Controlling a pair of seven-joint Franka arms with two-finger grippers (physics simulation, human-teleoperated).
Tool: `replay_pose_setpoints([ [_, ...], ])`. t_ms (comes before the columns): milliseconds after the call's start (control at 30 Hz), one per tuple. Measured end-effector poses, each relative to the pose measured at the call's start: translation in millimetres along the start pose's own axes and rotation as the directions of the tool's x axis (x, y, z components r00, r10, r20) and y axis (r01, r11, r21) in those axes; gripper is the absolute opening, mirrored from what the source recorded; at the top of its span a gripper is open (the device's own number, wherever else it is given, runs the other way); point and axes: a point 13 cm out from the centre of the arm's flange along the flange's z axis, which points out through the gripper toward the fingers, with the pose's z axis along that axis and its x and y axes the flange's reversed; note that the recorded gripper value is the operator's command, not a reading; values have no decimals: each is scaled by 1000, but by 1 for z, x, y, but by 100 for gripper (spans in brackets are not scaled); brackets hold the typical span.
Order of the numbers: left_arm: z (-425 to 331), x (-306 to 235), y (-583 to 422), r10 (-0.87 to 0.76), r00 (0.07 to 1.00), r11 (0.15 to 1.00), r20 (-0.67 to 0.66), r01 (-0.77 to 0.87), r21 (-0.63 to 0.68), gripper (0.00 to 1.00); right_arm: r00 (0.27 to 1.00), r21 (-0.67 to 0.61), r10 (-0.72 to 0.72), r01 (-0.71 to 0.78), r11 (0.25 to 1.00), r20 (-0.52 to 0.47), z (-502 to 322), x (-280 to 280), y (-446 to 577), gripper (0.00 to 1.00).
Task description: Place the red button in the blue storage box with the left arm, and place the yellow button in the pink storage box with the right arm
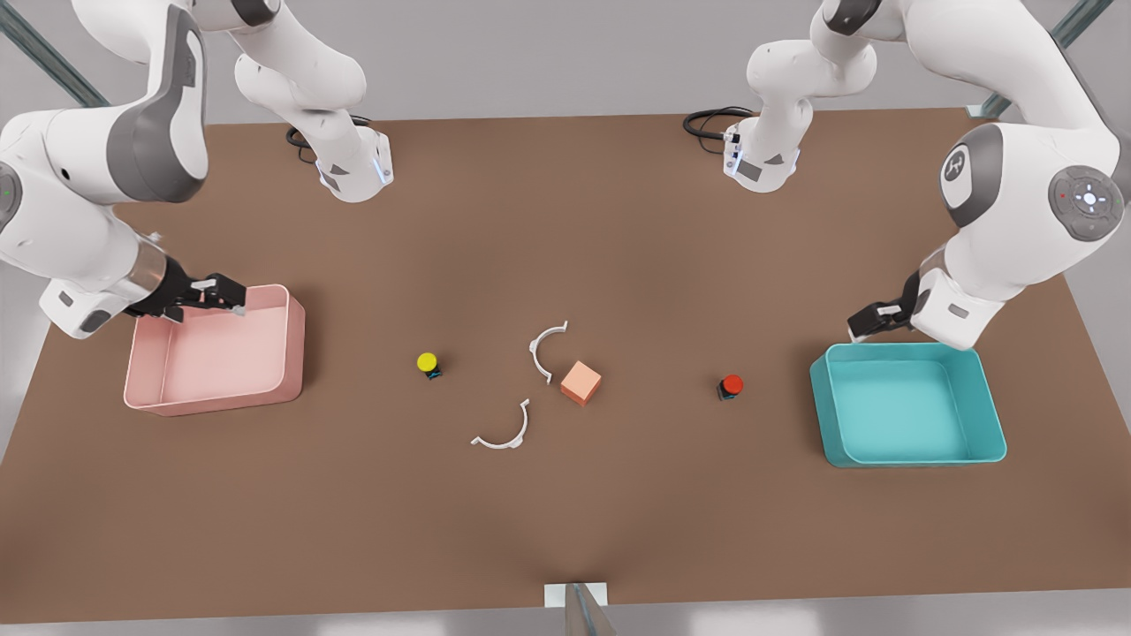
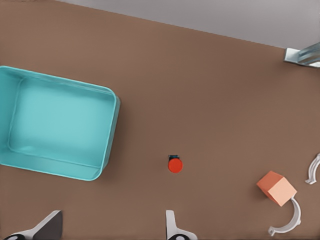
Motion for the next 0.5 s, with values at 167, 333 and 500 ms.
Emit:
replay_pose_setpoints([
  [167,73,10,-78,174,981,984,-87,-176,-12,100,1000,-8,-28,28,1000,-10,13,-10,13,100],
  [333,244,32,-123,285,944,956,-164,-292,-17,100,979,-53,-196,193,980,-54,101,-55,110,100],
  [500,328,35,-105,304,948,952,-90,-306,-7,100,935,-68,-340,334,940,-103,237,-60,241,100],
])
